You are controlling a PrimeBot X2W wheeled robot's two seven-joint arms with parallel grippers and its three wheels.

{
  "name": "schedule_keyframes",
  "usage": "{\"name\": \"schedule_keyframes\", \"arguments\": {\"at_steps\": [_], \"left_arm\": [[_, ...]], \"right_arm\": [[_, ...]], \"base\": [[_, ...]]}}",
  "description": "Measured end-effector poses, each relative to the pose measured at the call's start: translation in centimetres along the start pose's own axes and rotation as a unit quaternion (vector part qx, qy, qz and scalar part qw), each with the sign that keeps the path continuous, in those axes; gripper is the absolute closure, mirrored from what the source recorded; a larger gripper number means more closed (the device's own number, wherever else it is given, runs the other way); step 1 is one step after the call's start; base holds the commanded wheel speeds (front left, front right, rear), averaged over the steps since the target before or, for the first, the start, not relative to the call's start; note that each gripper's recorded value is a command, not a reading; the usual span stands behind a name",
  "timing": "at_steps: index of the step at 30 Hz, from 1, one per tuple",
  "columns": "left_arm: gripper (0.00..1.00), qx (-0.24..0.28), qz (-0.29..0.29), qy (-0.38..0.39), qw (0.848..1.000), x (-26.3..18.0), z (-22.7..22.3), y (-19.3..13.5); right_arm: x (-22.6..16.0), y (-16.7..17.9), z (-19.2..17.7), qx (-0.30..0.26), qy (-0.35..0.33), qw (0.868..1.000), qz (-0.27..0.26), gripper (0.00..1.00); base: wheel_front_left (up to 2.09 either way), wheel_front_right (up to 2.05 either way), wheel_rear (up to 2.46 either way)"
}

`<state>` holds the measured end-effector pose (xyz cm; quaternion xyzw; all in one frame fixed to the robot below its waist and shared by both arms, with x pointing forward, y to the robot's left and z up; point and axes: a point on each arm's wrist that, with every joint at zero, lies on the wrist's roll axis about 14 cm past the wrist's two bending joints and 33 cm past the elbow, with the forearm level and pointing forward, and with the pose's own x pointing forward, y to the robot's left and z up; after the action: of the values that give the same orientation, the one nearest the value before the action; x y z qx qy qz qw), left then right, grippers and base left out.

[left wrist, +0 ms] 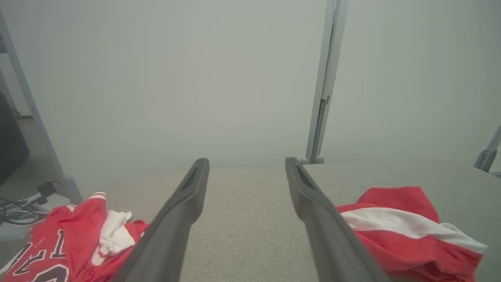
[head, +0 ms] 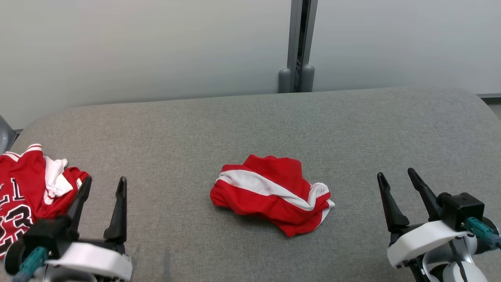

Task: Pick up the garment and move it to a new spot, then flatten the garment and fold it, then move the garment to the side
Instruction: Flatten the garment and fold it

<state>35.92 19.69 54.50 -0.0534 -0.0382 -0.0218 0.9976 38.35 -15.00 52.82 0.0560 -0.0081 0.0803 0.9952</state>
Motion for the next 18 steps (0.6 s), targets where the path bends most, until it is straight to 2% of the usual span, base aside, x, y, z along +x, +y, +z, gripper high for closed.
{"name": "schedule_keyframes", "arguments": {"at_steps": [4,9,13,18], "left_arm": [[0.0,-0.007,-0.039,0.008,0.999,2.1,0.3,-1.9],[0.0,-0.029,-0.098,0.068,0.992,5.4,-1.9,-5.2],[0.0,-0.056,-0.149,0.157,0.975,7.0,-6.2,-8.3],[0.0,-0.079,-0.189,0.262,0.943,8.4,-11.3,-11.0]], "right_arm": [[0.4,0.0,-0.1,0.001,0.002,1.0,0.001,0.0],[1.3,-0.2,-0.6,0.002,0.008,1.0,-0.001,0.0],[1.9,-0.9,-1.2,0.003,0.014,1.0,-0.008,0.0],[2.3,-2.0,-2.3,0.003,0.026,0.999,-0.023,0.0]], "base": [[0.0,0.0,0.0],[0.0,0.0,0.0],[0.0,0.0,0.0],[0.0,0.0,0.0]]}}
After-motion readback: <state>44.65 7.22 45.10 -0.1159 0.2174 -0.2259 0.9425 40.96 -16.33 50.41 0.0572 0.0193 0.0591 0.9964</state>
